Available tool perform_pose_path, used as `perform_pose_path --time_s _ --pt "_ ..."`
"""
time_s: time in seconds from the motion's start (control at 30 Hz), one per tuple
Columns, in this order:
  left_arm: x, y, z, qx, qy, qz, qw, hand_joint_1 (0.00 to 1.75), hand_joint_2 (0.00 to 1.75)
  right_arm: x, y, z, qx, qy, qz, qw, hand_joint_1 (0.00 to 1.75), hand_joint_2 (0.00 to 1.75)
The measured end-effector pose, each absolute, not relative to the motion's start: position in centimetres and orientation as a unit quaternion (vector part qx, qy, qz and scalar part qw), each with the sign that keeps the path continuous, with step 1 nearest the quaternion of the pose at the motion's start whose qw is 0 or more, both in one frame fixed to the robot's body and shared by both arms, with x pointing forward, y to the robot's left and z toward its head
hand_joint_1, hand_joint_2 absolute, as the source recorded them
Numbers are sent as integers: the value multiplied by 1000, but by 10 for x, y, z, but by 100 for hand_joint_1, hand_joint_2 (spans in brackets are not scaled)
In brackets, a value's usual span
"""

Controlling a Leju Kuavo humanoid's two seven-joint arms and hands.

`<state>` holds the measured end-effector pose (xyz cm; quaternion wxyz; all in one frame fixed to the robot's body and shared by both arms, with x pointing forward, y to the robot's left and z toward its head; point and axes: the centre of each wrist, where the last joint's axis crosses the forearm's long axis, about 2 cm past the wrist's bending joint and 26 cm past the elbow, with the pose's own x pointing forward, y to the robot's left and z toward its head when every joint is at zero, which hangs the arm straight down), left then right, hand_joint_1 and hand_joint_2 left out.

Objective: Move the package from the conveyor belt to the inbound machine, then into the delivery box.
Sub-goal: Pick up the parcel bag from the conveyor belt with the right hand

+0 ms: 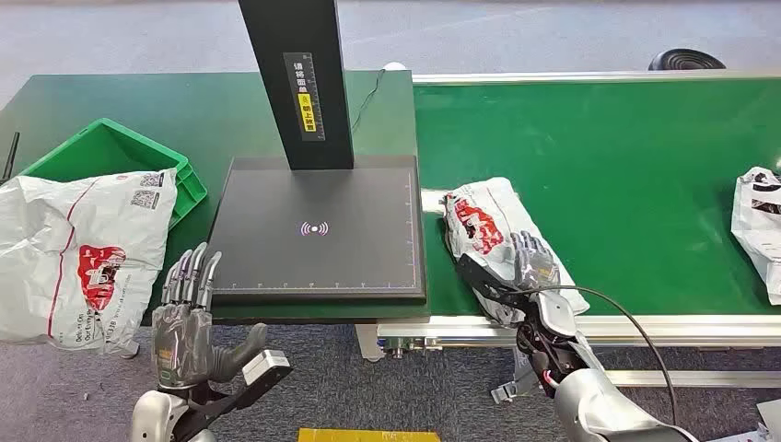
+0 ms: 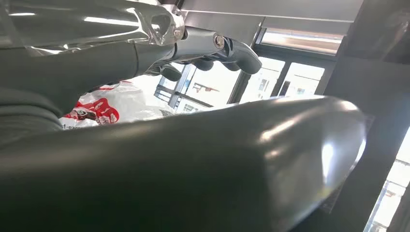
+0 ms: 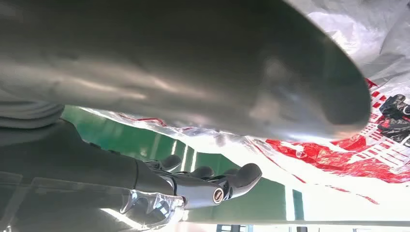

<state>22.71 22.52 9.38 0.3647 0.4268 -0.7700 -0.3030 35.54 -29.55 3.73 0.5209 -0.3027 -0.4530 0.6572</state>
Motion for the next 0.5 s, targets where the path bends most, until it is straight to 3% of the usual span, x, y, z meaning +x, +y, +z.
perform_pose_path --time_s 0.5 --pt "229 225 95 432 -766 -297 372 0 0 362 -265 46 -273 -552 616 492 0 0"
